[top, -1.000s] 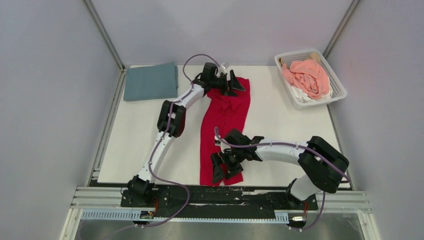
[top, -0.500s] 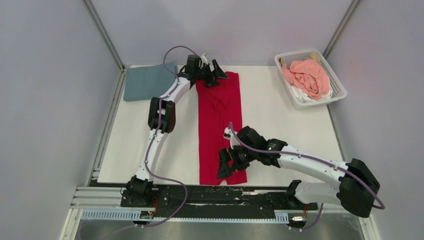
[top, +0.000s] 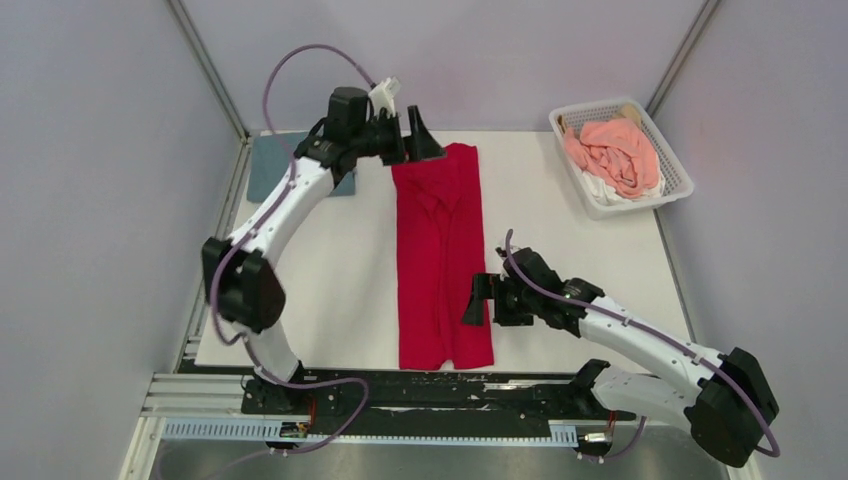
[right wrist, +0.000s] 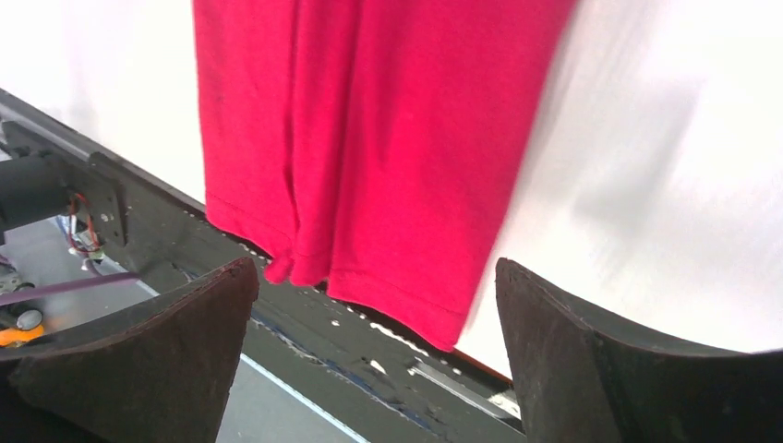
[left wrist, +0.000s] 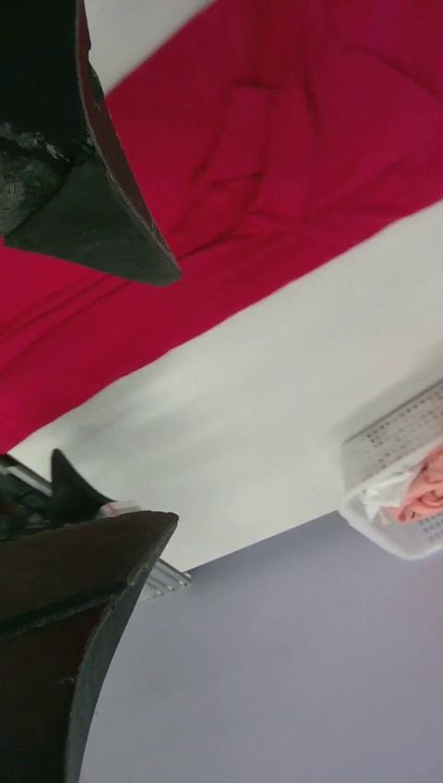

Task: Fold and stack the t-shirts
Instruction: Grab the bottom of the folded rectangular tshirt with both arms

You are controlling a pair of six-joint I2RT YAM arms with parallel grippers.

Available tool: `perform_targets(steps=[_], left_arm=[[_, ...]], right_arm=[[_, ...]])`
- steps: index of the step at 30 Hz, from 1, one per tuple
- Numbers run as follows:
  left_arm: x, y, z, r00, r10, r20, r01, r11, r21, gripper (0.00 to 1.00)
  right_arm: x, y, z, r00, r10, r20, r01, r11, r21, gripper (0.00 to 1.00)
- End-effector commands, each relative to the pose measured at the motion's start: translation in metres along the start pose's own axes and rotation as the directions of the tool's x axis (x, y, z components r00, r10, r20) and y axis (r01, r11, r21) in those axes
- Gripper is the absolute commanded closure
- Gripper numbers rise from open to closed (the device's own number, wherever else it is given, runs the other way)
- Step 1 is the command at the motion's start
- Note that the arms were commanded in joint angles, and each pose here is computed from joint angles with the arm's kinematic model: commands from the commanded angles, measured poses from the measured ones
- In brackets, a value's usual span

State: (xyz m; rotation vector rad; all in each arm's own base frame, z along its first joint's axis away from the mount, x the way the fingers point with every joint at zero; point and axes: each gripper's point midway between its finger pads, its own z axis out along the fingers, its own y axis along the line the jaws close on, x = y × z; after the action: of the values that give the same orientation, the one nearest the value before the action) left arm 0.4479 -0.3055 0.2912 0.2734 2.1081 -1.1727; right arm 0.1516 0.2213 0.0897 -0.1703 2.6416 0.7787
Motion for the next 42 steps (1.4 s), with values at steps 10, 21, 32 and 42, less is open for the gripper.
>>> perform_targets(steps=[10,21,32,42], left_arm=[[0.305,0.04,-0.132,0.959,-0.273,-0.075,0.228,0.9,-0.372,0.0],[0.407,0.021,-0.146,0.871,-0.402,-0.282,0.314,0.897,-0.311,0.22],[0.434,0.029,-0.121,0.821,-0.439,-0.364,0.307,0.878,-0.368,0.5],[0.445,0.039,-0.131,0.803,-0.46,-0.379,0.267,0.846,-0.461,1.0]], right_arm=[[0.05,-0.027,0.011,0.986,0.09,-0.139,-0.088,0.996,0.023,0.22],[0.073,-0.029,0.024,0.969,0.121,-0.214,-0.128,0.992,-0.017,0.47],[0.082,-0.037,0.027,0.968,0.122,-0.218,-0.127,0.992,-0.008,0.67],[0.088,-0.033,0.02,0.967,0.116,-0.227,-0.13,0.99,-0.051,0.99]])
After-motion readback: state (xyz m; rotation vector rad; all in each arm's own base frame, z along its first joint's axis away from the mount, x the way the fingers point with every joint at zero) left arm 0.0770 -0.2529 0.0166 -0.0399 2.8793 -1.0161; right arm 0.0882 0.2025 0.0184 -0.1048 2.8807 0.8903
